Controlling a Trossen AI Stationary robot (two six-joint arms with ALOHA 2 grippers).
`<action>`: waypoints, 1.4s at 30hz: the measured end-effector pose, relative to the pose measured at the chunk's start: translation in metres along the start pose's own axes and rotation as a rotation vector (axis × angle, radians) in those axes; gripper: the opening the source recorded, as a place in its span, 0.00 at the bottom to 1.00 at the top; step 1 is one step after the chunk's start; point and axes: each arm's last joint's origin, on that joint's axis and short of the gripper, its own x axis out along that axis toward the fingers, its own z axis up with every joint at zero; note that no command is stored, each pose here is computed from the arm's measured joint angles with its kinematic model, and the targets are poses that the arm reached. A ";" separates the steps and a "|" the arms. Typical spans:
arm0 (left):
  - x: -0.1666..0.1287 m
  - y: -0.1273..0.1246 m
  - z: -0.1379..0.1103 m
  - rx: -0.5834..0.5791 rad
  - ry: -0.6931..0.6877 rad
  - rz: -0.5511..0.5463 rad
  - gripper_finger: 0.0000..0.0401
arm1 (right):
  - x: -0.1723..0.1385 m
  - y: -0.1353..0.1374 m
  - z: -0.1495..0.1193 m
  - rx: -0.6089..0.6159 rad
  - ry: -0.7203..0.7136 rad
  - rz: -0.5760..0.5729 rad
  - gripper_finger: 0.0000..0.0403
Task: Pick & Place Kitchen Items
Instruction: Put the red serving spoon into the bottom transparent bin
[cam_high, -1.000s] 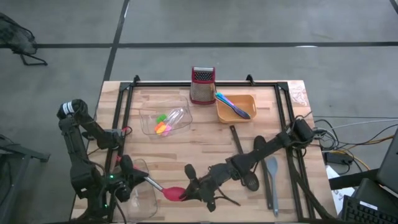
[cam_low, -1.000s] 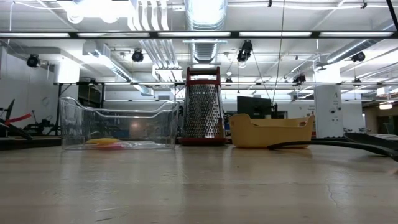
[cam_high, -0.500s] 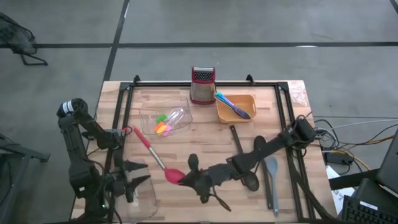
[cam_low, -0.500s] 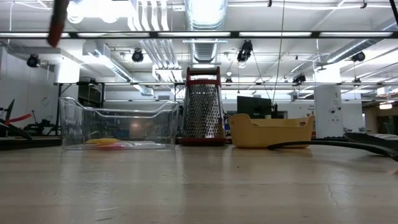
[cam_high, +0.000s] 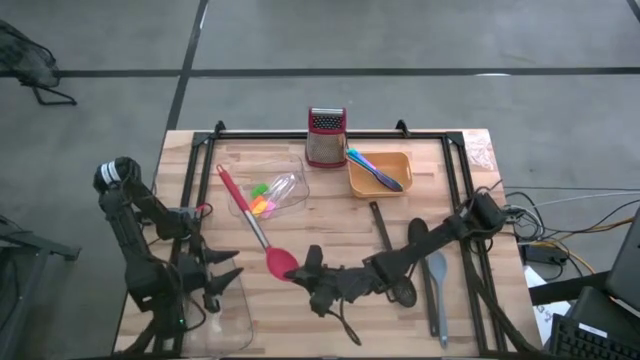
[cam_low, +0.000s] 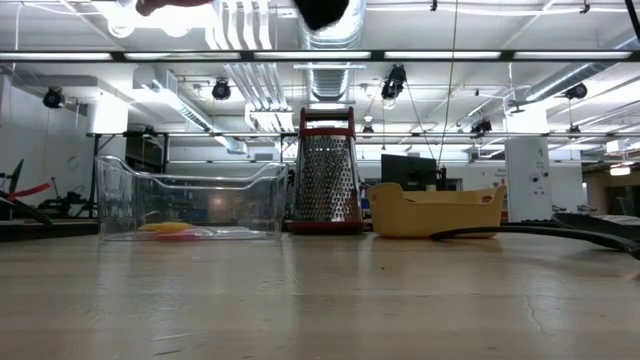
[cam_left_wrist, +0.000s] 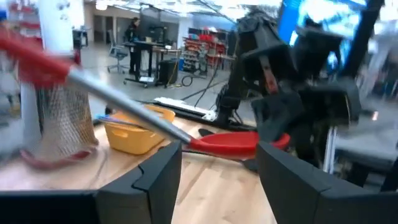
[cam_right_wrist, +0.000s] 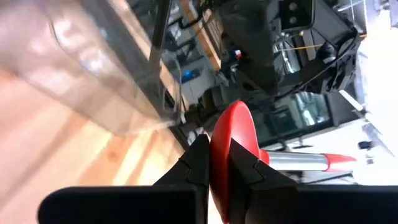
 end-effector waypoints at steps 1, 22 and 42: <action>0.001 0.004 -0.005 -0.039 -0.002 0.004 0.53 | 0.002 0.003 -0.001 -0.028 0.007 0.002 0.03; 0.032 0.034 -0.015 -0.135 -0.059 0.160 0.53 | 0.042 0.042 0.008 -0.216 0.116 -0.110 0.03; 0.035 0.034 -0.011 -0.106 -0.058 0.179 0.21 | 0.044 0.062 0.015 -0.289 0.109 -0.075 0.03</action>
